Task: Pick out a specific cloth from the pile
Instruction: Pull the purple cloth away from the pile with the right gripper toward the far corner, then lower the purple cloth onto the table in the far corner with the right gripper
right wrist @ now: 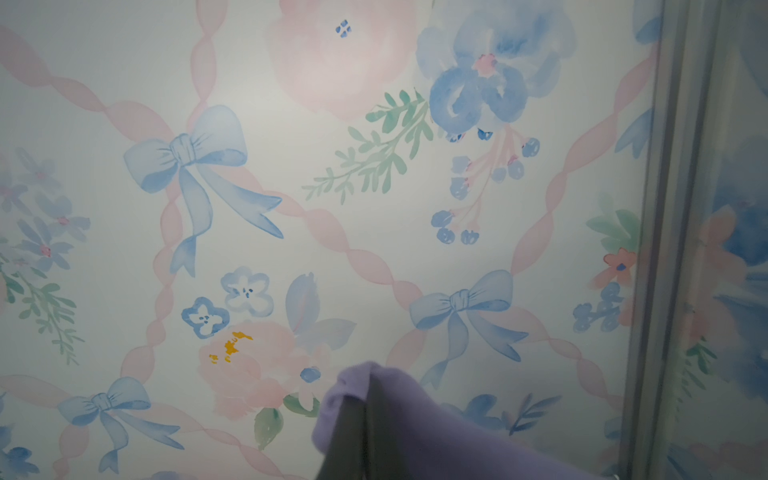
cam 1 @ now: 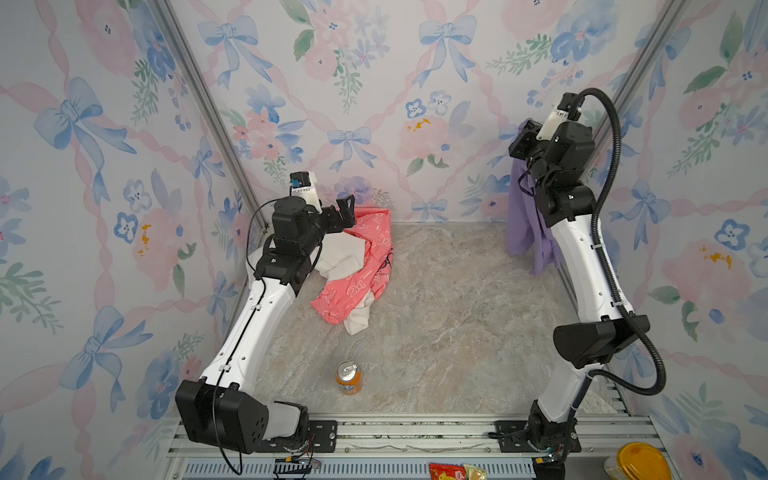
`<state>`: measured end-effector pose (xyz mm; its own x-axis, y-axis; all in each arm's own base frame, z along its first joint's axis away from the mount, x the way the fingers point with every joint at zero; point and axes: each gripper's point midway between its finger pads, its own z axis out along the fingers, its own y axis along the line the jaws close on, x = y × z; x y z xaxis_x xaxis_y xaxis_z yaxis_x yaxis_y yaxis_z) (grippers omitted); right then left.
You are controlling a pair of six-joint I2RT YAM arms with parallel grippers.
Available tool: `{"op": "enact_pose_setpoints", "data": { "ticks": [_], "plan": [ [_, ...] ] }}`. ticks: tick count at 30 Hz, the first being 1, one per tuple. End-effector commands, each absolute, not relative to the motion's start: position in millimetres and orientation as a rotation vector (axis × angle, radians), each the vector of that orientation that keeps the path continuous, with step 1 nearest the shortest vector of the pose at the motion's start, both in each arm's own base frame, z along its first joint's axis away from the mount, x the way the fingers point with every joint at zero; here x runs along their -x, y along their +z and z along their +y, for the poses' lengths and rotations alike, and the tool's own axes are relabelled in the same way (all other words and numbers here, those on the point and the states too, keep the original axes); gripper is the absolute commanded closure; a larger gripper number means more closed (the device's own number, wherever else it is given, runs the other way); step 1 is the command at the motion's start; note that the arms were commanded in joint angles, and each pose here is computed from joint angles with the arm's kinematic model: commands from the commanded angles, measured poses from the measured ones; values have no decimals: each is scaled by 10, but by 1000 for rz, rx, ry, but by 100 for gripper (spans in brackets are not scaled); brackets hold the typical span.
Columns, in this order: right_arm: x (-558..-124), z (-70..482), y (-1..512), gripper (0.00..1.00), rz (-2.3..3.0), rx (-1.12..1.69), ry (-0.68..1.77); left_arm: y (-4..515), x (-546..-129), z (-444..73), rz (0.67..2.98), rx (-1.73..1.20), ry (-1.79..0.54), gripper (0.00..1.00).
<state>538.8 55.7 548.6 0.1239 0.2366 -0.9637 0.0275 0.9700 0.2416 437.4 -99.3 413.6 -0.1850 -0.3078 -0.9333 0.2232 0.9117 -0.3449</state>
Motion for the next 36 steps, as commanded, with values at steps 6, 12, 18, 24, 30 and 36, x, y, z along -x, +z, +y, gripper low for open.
{"op": "enact_pose_setpoints", "data": {
  "ticks": [6, 12, 18, 24, 30, 36],
  "plan": [
    [-5575, 436, 5187, 100, 1536, -176, 130, 4115, -4442, -1051, 1680, 48, -490, 2],
    [-5650, 435, 5042, 100, 1575, -160, 135, 4119, -4445, -1053, 1677, 29, -474, 2],
    [-5676, 442, 5009, 100, 1588, -138, 118, 4102, -4431, -1033, 1678, 21, -459, 2],
    [-5705, 201, 4674, 100, 1684, -177, 39, 4090, -4398, -1026, 1680, 22, -458, 2],
    [-5573, -197, 4350, 100, 1760, -246, -89, 4097, -4338, -1000, 1674, 21, -449, 2],
    [-5352, -452, 3961, 100, 1850, -292, -161, 4097, -4300, -977, 1672, 25, -443, 2]
  ]
}}
